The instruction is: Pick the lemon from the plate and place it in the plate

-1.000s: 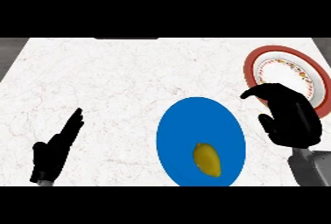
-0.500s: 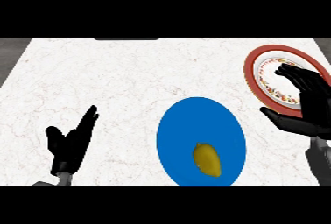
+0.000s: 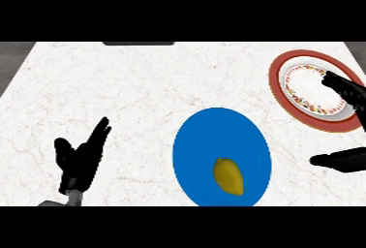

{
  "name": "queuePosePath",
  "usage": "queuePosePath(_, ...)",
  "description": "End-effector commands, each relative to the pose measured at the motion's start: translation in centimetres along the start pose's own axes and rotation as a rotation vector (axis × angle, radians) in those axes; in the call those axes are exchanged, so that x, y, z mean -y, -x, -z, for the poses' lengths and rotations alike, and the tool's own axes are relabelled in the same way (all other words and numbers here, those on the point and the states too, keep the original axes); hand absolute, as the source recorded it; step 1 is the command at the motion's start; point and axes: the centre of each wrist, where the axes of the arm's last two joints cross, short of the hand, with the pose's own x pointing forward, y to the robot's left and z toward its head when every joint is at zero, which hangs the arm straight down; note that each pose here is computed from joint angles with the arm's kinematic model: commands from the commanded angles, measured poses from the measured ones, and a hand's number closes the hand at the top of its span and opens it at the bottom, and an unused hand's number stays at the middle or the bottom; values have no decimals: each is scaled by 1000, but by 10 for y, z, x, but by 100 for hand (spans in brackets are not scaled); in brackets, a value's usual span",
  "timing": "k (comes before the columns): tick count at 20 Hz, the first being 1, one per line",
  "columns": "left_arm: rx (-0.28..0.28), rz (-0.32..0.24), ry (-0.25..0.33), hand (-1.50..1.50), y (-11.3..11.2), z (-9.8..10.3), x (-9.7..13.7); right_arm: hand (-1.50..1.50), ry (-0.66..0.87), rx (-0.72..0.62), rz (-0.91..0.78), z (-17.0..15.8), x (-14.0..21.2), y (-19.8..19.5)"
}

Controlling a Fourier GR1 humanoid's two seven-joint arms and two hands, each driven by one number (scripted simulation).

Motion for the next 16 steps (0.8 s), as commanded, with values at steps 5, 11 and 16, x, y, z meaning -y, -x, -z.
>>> queuePosePath(5, -51, -10, -10, 0, 13, -13, 4, -150, -294, -104, -231, 1, -24, -59)
queuePosePath(11, -44, -25, 23, 0, 10, -3, 5, -150, -334, -176, -317, 0, -81, -69)
queuePosePath(16, -45, -23, 16, 0, 7, -8, 3, -150, -320, -218, -366, -6, -109, -86)
